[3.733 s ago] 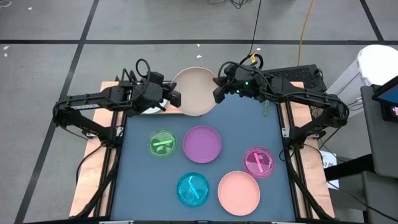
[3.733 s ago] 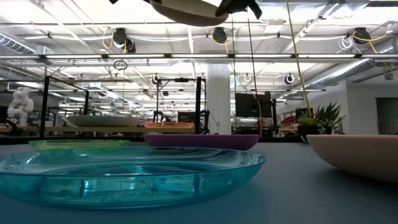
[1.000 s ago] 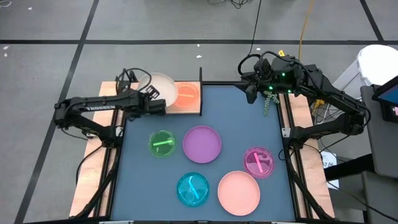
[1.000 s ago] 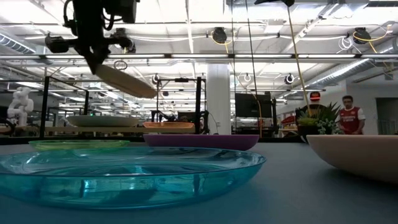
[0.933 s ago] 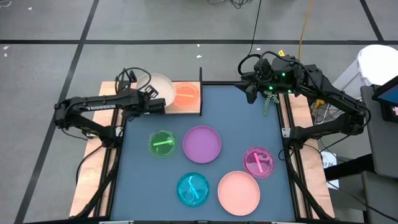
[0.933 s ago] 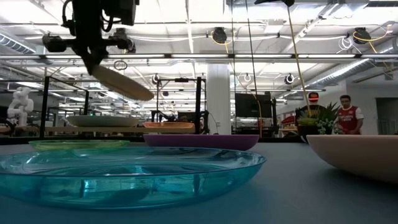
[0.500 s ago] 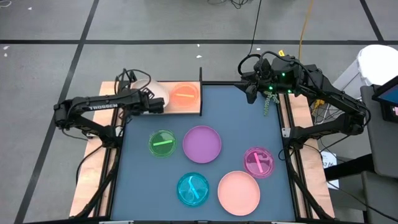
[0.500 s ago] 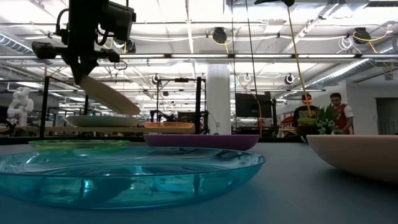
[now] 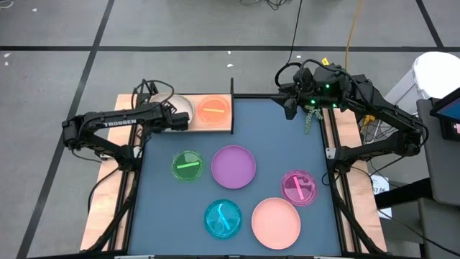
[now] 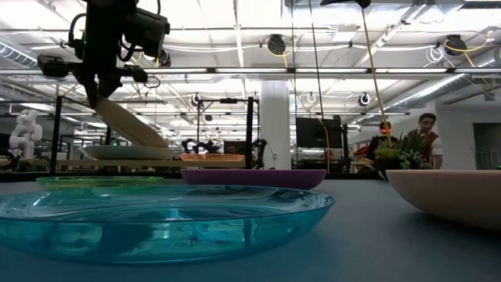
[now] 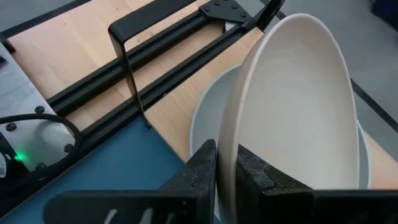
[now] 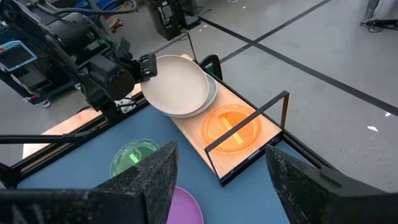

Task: Place and stack plates onto a shelf
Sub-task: Stack the white plate on top of the gray plate on the shelf

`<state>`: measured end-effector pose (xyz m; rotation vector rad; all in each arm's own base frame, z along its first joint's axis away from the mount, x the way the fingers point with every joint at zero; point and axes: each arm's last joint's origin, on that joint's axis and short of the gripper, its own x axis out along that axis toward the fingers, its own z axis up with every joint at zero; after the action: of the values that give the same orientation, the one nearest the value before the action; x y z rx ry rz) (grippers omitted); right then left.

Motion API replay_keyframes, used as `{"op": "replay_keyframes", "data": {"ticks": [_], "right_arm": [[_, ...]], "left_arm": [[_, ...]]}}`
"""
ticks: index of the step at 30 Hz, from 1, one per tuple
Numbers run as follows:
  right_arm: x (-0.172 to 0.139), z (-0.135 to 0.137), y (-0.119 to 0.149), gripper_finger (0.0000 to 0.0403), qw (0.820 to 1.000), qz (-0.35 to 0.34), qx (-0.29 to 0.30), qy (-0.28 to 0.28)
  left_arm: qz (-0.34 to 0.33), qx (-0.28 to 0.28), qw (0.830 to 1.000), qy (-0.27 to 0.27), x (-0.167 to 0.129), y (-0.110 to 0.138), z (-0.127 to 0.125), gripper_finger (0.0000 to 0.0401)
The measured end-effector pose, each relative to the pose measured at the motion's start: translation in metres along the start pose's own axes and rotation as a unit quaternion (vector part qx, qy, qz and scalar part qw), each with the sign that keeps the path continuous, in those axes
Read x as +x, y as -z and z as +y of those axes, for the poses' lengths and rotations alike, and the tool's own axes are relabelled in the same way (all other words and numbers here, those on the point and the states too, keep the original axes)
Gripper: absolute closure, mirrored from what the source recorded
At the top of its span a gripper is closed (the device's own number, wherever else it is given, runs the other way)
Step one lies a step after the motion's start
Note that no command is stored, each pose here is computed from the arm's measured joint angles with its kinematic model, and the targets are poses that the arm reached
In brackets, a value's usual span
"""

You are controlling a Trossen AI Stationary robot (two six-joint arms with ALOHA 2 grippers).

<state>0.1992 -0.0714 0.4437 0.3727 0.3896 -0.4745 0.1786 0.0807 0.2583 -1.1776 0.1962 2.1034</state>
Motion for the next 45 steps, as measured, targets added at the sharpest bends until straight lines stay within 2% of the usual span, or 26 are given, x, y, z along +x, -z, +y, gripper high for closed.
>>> {"op": "replay_keyframes", "data": {"ticks": [18,22,31,35,38,41,45], "right_arm": [[0.000,0.000,-0.001,0.0181,1.000,-0.004,0.002,-0.001],[0.000,0.000,-0.001,0.0181,1.000,-0.004,0.002,-0.001],[0.000,0.000,-0.001,0.0181,1.000,-0.004,0.004,-0.001],[0.000,0.000,-0.001,0.0181,1.000,-0.004,0.004,-0.001],[0.000,0.000,-0.001,0.0181,1.000,-0.004,0.004,-0.001],[0.000,0.000,-0.001,0.0181,1.000,-0.004,0.004,-0.001],[0.002,0.000,0.001,0.0181,1.000,-0.003,0.005,-0.001]], "left_arm": [[0.001,0.037,0.999,0.004,0.001,0.000,-0.001,0.0359],[-0.002,0.038,0.999,0.023,0.003,0.004,-0.003,0.0355],[0.013,0.048,0.999,0.002,0.012,0.010,0.003,0.0276],[0.012,0.053,0.999,0.002,0.011,0.010,0.004,0.0253],[0.014,0.086,0.996,0.027,0.003,0.011,0.001,0.0248],[0.019,0.144,0.988,0.056,-0.007,0.013,-0.003,0.0247],[0.027,0.250,0.957,0.145,-0.029,0.022,-0.012,0.0247]]}}
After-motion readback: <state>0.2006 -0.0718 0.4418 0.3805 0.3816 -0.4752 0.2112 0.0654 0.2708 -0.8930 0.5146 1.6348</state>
